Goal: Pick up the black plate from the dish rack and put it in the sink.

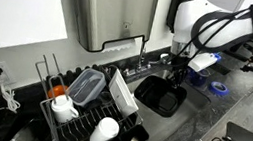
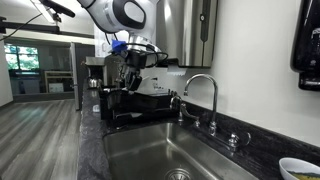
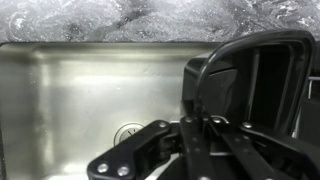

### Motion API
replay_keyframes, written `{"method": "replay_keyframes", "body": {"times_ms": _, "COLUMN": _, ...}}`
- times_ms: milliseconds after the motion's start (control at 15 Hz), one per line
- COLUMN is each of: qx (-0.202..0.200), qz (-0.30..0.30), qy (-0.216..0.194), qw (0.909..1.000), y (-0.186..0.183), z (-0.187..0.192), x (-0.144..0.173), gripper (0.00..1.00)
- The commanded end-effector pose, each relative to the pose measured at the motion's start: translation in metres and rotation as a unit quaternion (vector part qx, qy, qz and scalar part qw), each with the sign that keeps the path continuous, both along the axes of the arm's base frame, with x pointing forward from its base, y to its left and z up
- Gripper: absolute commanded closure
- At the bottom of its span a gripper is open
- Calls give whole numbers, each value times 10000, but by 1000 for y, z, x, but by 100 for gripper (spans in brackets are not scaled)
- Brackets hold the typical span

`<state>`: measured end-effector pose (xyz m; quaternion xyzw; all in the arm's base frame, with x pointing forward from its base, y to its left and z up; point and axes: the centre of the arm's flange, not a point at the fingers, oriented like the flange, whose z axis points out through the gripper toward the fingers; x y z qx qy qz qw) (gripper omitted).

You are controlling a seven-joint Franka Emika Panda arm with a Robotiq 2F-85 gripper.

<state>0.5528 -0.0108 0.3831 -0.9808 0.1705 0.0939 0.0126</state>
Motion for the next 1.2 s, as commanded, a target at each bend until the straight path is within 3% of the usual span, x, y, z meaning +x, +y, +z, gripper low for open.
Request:
{"method": "replay_keyframes", "body": {"times_ms": 0, "qx": 0, "qz": 0, "qy": 0, "qw": 10000, "y": 0, "z": 0, "x": 0, "gripper": 98}}
{"method": "replay_keyframes", "body": {"times_ms": 400, "qx": 54, "qz": 116, "qy": 136, "qw": 9998, "y": -21, "z": -21, "x": 14, "gripper": 98}}
{"method": "replay_keyframes", "body": {"times_ms": 1133, "qx": -67, "qz": 94, "qy": -168, "qw": 9998, "y": -125, "z": -88, "x": 23, "gripper": 98}}
